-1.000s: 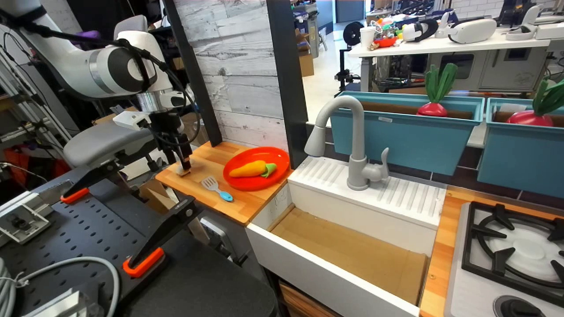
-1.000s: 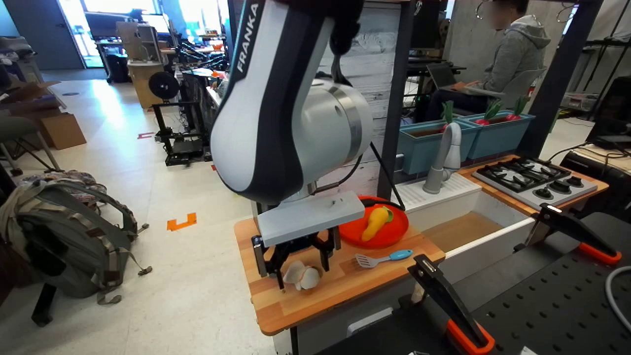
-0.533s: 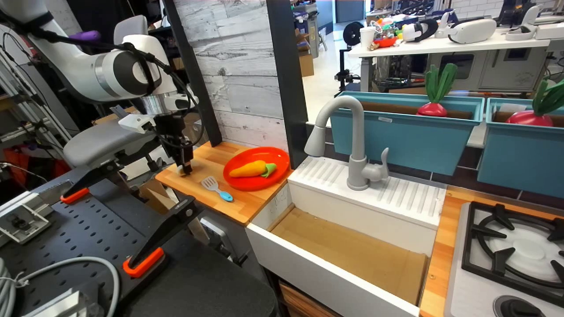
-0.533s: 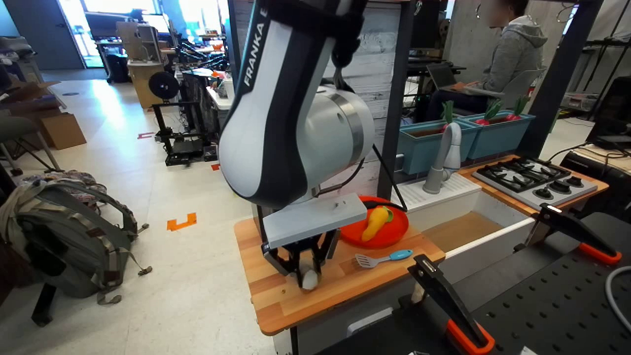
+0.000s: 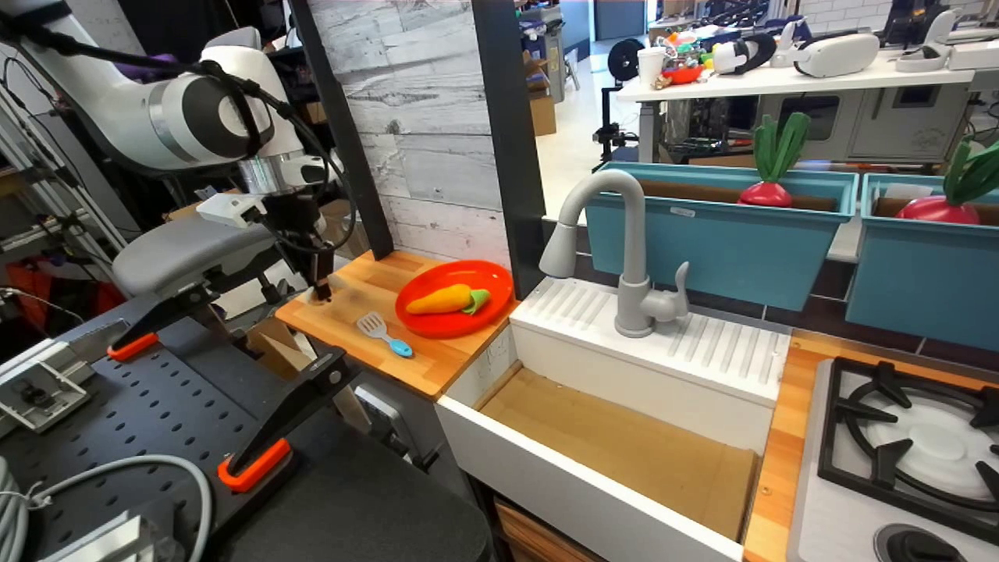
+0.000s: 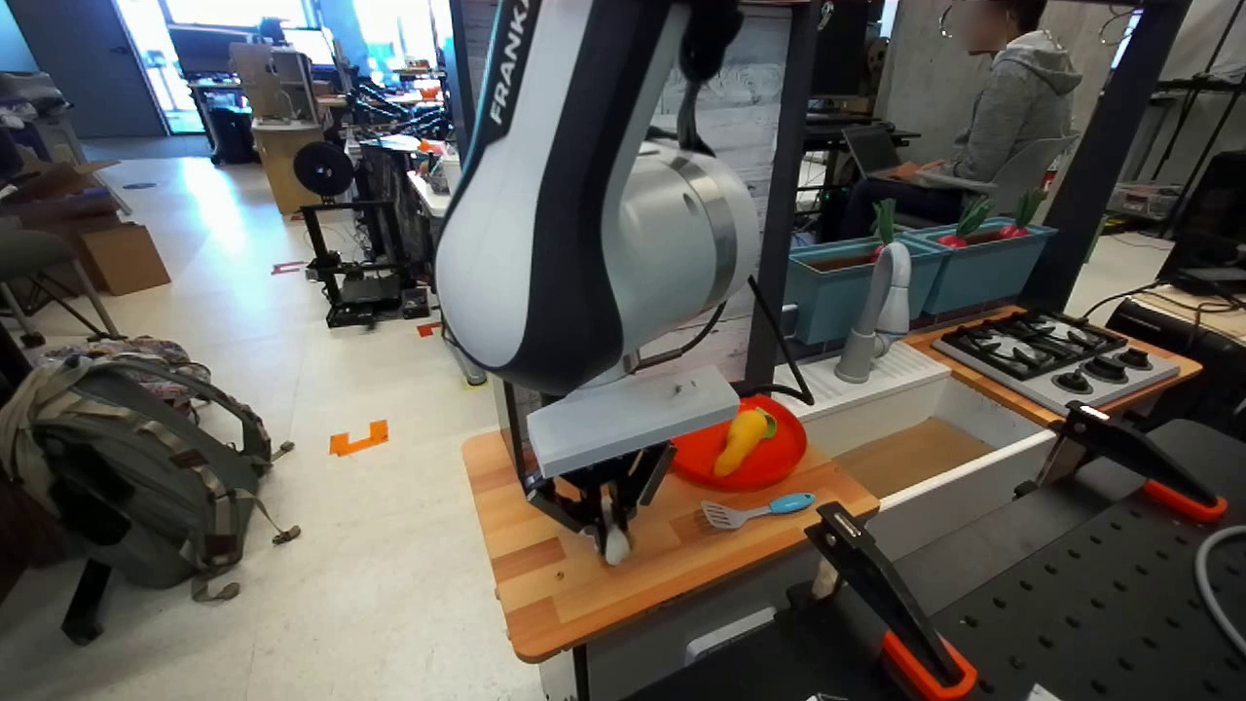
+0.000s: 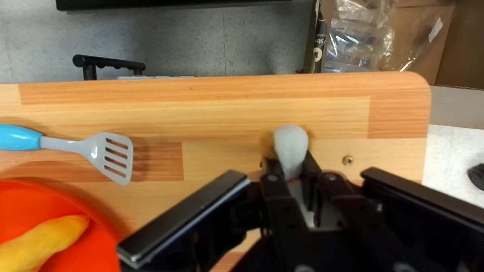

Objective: Move the white plush toy backwards

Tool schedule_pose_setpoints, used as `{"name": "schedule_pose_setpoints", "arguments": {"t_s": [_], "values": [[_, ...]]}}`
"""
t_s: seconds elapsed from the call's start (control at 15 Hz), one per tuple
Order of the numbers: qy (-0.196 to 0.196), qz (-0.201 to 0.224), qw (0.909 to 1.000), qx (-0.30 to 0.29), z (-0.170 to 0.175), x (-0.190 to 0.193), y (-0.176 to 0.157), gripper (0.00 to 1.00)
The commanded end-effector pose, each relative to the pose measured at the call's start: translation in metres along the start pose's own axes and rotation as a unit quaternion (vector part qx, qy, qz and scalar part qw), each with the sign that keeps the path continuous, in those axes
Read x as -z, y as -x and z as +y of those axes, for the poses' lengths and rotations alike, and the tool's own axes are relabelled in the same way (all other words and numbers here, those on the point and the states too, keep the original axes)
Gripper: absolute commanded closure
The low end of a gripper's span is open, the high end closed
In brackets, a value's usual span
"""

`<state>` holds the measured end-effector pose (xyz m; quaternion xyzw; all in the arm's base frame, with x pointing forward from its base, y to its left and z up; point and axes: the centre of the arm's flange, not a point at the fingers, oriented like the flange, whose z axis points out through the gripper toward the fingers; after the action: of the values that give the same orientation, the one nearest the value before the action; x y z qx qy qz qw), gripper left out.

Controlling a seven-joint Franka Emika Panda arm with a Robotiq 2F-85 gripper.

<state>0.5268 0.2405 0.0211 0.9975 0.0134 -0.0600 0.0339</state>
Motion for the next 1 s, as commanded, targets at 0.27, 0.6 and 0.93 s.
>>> {"name": "schedule_pose_setpoints", "arguments": {"t_s": [0.27, 0.6, 0.93], "values": [[-0.044, 0.060, 0.9965, -0.038, 0.039, 0.068, -0.013, 0.96], [-0.058, 0.077, 0.9903, -0.099, 0.064, 0.072, -0.047, 0.96], [-0.057, 0.085, 0.9834, -0.150, 0.081, 0.064, -0.068, 0.96]]}}
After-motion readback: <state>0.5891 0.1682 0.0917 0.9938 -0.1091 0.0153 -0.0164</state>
